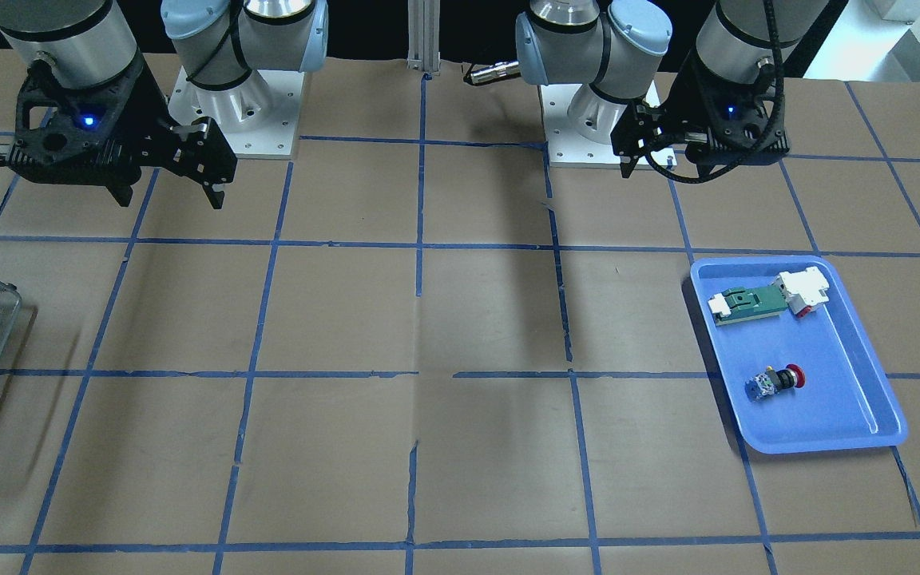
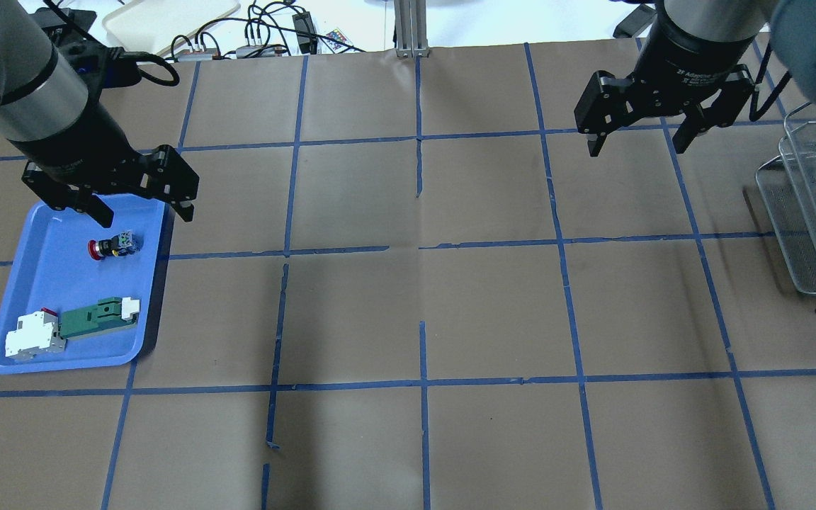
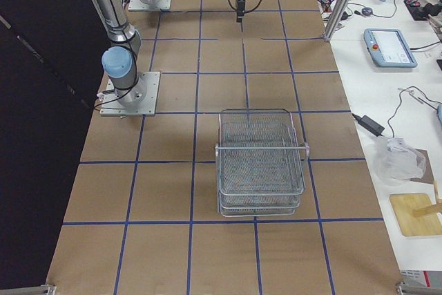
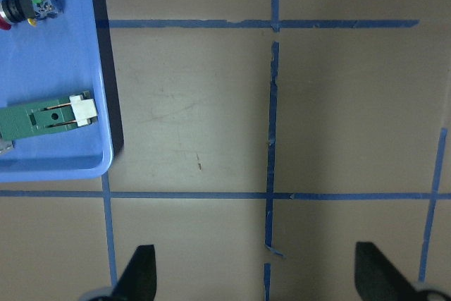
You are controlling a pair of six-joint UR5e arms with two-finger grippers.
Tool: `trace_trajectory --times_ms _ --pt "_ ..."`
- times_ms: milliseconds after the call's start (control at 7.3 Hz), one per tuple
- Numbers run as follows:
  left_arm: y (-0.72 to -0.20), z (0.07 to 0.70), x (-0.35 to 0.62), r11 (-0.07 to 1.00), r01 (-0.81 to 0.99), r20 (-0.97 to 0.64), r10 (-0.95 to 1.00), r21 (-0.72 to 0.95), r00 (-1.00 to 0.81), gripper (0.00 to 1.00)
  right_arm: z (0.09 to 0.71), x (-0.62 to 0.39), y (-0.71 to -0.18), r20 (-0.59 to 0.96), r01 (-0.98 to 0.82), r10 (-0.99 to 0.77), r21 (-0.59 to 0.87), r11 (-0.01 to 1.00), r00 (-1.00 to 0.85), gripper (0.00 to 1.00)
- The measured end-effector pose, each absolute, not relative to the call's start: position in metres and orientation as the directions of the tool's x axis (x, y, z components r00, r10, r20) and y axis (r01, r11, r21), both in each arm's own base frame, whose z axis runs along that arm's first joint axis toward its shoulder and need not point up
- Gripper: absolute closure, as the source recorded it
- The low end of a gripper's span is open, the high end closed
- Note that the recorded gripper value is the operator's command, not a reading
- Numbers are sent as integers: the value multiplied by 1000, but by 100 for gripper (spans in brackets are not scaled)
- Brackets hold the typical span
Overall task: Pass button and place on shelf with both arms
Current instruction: 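Move the left gripper over the red push button in the blue tray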
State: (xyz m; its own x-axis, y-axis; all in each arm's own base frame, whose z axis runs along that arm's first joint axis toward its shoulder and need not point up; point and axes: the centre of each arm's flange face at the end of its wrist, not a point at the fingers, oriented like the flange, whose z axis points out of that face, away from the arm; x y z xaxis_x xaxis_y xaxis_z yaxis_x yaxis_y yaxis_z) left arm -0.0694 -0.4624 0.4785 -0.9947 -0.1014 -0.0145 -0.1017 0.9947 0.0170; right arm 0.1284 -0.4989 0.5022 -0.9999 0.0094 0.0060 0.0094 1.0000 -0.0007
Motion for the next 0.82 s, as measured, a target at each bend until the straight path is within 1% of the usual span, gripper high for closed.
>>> trace_trajectory --times_ms 137,411,548,685,822 --pt "-470 477 -45 974 -225 -9 -225 3 -974 0 502 128 -499 6 9 9 0 1000 -1000 0" --pt "-489 466 8 893 -450 32 -450 -11 -893 0 502 128 -499 6 9 9 1 1000 -1000 0" --pt "-500 460 37 819 -572 50 -571 -32 -820 0 501 129 -499 6 9 9 2 1000 -1000 0" --pt "-509 453 65 711 -702 62 -699 -42 -712 0 499 129 -498 6 9 9 5 1000 -1000 0" --pt "-517 441 94 571 -820 70 -817 -35 -572 0 497 129 -497 6 9 9 8 1000 -1000 0"
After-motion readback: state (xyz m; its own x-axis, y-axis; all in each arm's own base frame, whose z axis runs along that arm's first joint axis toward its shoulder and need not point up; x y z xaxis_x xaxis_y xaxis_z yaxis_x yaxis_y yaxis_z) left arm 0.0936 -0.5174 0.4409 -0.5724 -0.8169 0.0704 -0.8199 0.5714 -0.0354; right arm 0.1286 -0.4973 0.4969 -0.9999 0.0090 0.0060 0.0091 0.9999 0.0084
